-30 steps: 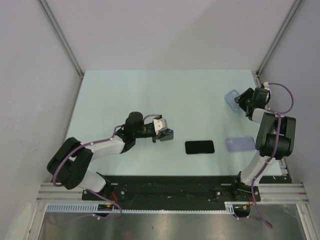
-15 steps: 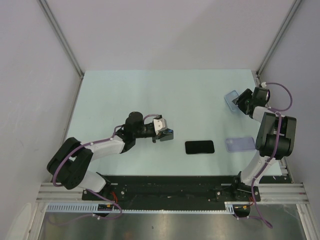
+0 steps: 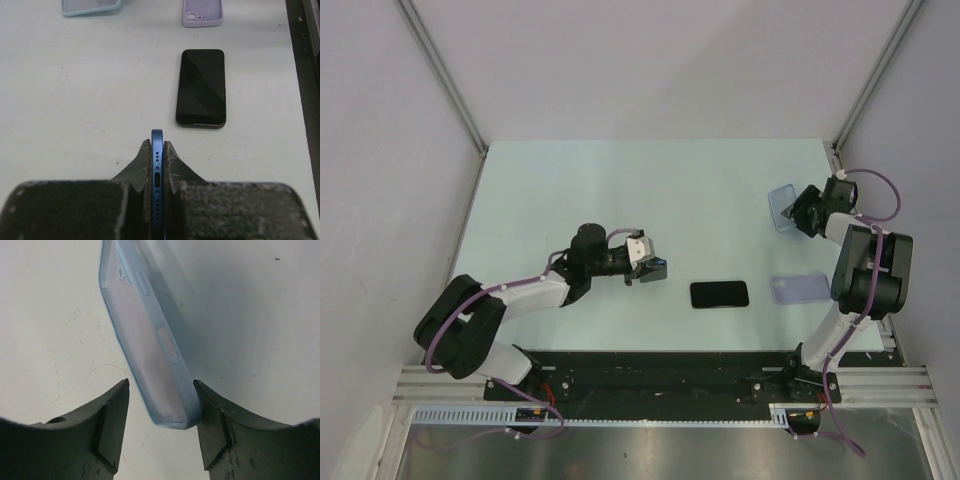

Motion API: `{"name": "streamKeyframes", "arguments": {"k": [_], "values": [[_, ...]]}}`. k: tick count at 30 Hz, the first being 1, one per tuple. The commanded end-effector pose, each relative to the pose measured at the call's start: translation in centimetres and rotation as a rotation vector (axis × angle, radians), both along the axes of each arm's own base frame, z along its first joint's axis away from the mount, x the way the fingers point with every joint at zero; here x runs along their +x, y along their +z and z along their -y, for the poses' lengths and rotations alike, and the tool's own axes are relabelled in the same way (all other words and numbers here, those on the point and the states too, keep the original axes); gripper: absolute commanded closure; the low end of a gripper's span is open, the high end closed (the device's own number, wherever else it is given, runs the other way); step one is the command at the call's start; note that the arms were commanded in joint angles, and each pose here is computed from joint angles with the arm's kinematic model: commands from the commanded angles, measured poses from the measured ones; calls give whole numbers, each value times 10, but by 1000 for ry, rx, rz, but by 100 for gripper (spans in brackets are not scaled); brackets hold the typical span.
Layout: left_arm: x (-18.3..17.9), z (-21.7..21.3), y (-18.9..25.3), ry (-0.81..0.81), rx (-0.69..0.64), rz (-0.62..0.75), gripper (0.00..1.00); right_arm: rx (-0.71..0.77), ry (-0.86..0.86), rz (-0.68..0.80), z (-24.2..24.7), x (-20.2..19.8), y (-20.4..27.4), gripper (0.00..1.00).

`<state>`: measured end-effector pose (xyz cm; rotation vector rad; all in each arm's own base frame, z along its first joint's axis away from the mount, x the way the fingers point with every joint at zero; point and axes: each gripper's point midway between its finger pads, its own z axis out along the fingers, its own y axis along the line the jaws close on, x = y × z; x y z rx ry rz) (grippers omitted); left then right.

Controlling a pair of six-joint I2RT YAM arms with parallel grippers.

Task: Take the phone out of the phone case
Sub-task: Place the phone case at the center of the board.

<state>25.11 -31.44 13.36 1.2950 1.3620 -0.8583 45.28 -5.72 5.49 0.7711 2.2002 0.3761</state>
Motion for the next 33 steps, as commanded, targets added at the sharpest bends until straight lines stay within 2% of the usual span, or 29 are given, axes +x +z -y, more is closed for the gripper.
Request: {"name": "streamKeyframes", "arguments": {"k": [1, 7, 10, 13, 16, 19, 23, 28, 33], "values": [[0, 4, 18, -28, -44, 43, 100, -22, 36, 19, -2, 3, 16, 42], [-1, 5, 17, -33, -43, 35, 100, -21, 30, -18, 1, -3, 8, 44], [-1, 5, 19, -33, -46, 37, 100, -22, 20, -2, 2, 3, 7, 61], [-1, 4, 19, -29, -46, 41, 100, -42, 12, 22, 4, 10, 7, 71], [-1, 4, 18, -27, -44, 39, 99, -65, 10, 55, 6, 18, 9, 78], [-1, 5, 17, -30, -42, 36, 100, -99, 7, 74, 8, 24, 10, 81], [0, 4, 18, -27, -44, 34, 100, -173, 34, 65, 9, 30, 8, 79], [0, 4, 19, -22, -44, 45, 99, -292, 49, 37, 10, 28, 9, 68], [1, 4, 18, -23, -41, 41, 99, -342, 43, 23, 15, 29, 12, 66]]}}
